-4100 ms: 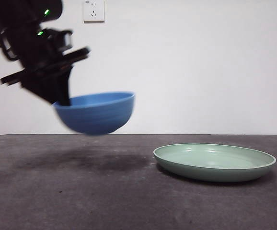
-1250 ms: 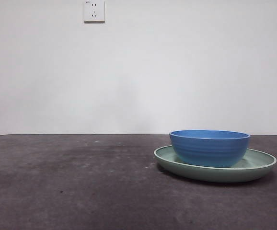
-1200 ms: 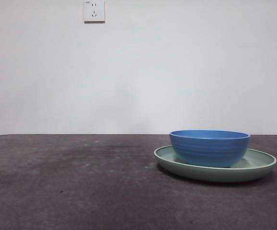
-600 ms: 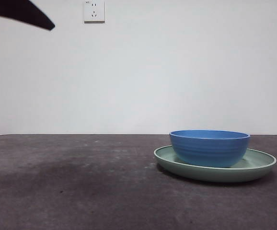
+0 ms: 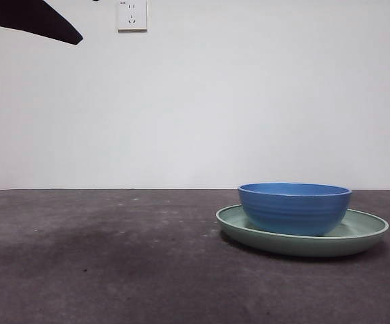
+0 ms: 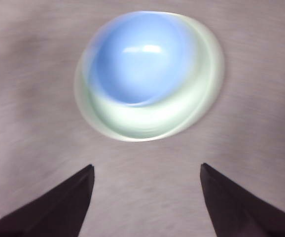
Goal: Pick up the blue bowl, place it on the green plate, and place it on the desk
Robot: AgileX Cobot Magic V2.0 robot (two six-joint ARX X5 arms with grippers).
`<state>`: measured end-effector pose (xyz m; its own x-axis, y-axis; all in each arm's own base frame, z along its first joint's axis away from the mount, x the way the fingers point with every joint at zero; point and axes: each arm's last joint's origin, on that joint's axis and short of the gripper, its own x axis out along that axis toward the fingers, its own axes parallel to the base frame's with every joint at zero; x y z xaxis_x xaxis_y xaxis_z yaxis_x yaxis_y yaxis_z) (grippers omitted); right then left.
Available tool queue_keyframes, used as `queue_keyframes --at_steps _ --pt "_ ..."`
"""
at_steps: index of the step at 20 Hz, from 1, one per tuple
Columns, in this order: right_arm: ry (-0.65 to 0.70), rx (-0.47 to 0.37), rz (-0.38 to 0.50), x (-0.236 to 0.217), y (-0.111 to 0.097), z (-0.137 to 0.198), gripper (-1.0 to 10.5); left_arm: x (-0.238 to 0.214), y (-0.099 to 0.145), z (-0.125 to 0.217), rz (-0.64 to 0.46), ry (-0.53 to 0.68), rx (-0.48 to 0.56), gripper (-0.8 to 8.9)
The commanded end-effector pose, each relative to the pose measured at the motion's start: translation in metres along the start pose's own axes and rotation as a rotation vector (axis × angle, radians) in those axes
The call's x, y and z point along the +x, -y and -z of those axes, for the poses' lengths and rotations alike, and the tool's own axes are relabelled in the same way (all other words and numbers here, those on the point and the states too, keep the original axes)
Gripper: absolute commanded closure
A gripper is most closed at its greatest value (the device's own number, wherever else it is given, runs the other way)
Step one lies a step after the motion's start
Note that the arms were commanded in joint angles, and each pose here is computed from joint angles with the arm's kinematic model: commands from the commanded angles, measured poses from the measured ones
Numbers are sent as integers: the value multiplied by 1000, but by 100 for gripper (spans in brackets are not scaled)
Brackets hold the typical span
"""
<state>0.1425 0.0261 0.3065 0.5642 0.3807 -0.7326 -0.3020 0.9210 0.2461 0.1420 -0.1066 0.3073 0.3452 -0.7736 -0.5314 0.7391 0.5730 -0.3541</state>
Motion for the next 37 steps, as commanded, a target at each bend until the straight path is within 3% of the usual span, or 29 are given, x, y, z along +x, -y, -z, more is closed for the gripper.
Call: queue_keyframes --at_steps 1,7,9,12,19,28,32,37 --pt "4 52 28 10 5 -13 607 0 2 -3 13 11 25 564" --pt "-95 136 50 77 39 -39 608 0 2 -3 13 11 26 564" --pt "-118 147 22 100 47 -43 609 0 2 -3 13 11 26 564" --pt "-158 162 18 132 58 -45 673 0 2 -3 13 10 26 564" --pt "-206 179 14 184 77 -40 695 0 2 -2 13 9 25 564" --pt "-206 186 -13 202 83 -37 936 0 2 -2 12 9 24 564" --pt "-185 218 -13 200 84 -39 936 0 2 -2 12 8 24 564" --pt "-128 243 -85 185 78 -48 936 0 2 -2 12 6 23 564"
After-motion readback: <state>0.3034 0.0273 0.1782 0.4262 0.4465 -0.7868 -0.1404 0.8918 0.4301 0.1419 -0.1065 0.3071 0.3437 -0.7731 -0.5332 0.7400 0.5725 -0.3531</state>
